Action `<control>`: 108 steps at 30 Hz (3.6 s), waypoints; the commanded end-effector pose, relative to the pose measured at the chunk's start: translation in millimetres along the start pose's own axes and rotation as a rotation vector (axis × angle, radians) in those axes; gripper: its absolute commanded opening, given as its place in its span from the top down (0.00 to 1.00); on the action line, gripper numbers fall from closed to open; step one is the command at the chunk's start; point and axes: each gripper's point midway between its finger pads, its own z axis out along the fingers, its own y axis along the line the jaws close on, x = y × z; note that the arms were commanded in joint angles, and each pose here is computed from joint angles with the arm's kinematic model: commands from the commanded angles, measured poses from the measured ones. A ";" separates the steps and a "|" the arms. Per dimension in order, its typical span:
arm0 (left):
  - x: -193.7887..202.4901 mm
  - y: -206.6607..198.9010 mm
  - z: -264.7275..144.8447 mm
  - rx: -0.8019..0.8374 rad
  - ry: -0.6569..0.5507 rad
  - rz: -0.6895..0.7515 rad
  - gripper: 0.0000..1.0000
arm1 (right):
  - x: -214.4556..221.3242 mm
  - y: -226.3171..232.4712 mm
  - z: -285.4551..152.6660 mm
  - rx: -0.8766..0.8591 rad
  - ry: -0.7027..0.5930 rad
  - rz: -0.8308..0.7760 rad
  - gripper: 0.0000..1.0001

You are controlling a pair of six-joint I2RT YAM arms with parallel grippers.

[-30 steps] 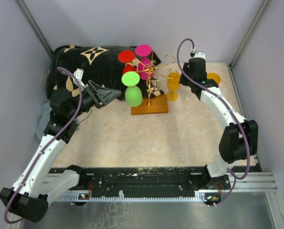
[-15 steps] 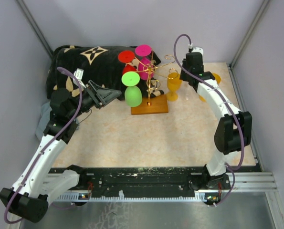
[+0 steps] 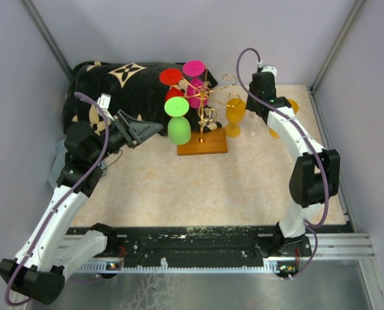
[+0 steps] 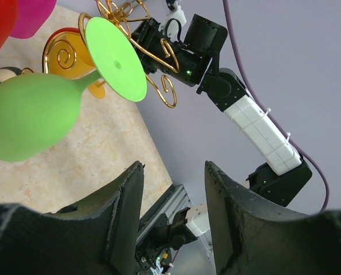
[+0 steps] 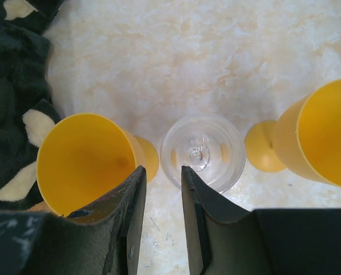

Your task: Place the wine glass upside down on the wine glass rack

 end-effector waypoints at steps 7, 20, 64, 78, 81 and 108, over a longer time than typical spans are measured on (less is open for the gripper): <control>-2.6 -7.5 -3.1 0.019 -0.010 0.028 0.47 | -8.0 -2.7 14.7 0.020 -0.012 -0.012 0.68; -0.9 -5.0 -3.0 0.015 -0.005 0.024 0.47 | 1.0 -4.6 29.8 0.042 0.013 -0.026 0.85; -6.0 -37.1 -24.0 0.112 -0.063 0.024 0.47 | -127.1 -3.0 -313.5 -0.474 -0.993 0.261 1.00; 4.3 -66.1 -28.5 0.343 -0.018 -0.049 0.46 | -110.1 69.9 -449.3 -1.295 -1.035 0.214 1.00; 4.5 -76.6 -33.1 0.407 -0.016 -0.065 0.45 | -101.5 85.6 -465.3 -1.480 -0.979 0.193 1.00; -21.0 -128.7 -83.3 1.034 -0.074 -0.319 0.42 | -54.0 101.7 -484.6 -2.128 -0.699 0.273 1.00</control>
